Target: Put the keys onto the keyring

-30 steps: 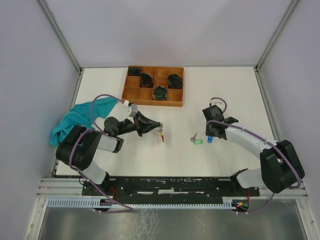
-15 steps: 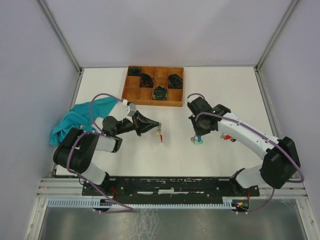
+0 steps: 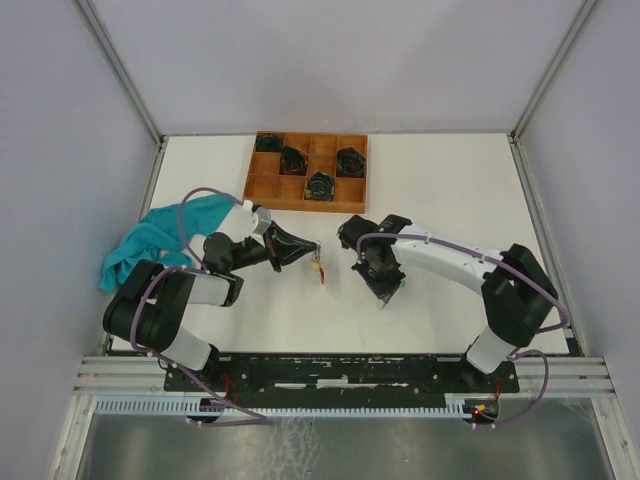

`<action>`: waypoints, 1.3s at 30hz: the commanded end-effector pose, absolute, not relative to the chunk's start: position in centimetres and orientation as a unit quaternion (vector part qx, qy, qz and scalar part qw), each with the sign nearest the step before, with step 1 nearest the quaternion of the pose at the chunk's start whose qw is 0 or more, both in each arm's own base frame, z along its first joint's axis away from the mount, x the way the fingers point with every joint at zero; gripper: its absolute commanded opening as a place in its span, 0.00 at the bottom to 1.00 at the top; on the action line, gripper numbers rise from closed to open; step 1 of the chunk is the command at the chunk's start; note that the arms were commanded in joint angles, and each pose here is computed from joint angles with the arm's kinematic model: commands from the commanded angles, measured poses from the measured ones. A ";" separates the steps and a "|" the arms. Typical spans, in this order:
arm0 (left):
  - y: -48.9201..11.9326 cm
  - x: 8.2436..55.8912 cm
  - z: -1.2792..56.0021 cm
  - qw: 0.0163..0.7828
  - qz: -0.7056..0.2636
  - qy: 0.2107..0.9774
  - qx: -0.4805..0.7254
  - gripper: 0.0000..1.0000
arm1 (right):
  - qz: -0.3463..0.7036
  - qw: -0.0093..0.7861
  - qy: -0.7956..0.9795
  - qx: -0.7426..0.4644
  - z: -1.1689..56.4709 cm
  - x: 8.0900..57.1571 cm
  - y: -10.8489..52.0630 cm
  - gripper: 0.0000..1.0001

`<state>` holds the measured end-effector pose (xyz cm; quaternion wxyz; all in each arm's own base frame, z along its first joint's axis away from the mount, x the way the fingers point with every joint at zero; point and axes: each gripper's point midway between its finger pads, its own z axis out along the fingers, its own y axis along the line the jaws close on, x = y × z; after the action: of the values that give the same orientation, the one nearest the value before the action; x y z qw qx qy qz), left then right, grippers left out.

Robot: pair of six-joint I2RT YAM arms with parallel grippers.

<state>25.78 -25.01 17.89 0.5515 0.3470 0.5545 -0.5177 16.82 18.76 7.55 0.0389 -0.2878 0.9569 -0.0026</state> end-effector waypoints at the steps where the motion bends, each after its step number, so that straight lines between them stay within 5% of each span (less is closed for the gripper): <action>1: -24.6 26.1 19.4 0.589 -0.495 0.528 0.359 0.03 | 0.008 0.061 0.944 -0.324 6.3 19.9 21.8 0.01; 6: -24.5 25.9 19.5 0.591 -0.496 0.525 0.360 0.03 | -0.009 0.065 0.936 -0.347 3.6 22.8 23.9 0.01; 19: -24.4 25.8 19.8 0.598 -0.495 0.522 0.354 0.03 | 0.013 0.169 0.927 -0.334 4.8 26.9 26.0 0.35; 39: -24.4 25.5 20.2 0.598 -0.506 0.515 0.349 0.03 | 0.210 0.458 0.831 -0.234 7.6 26.4 26.5 0.34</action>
<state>25.40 -24.66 18.28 0.5659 0.3498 0.5437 -0.5116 23.36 24.08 3.53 0.3545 -0.2872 0.8764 0.1542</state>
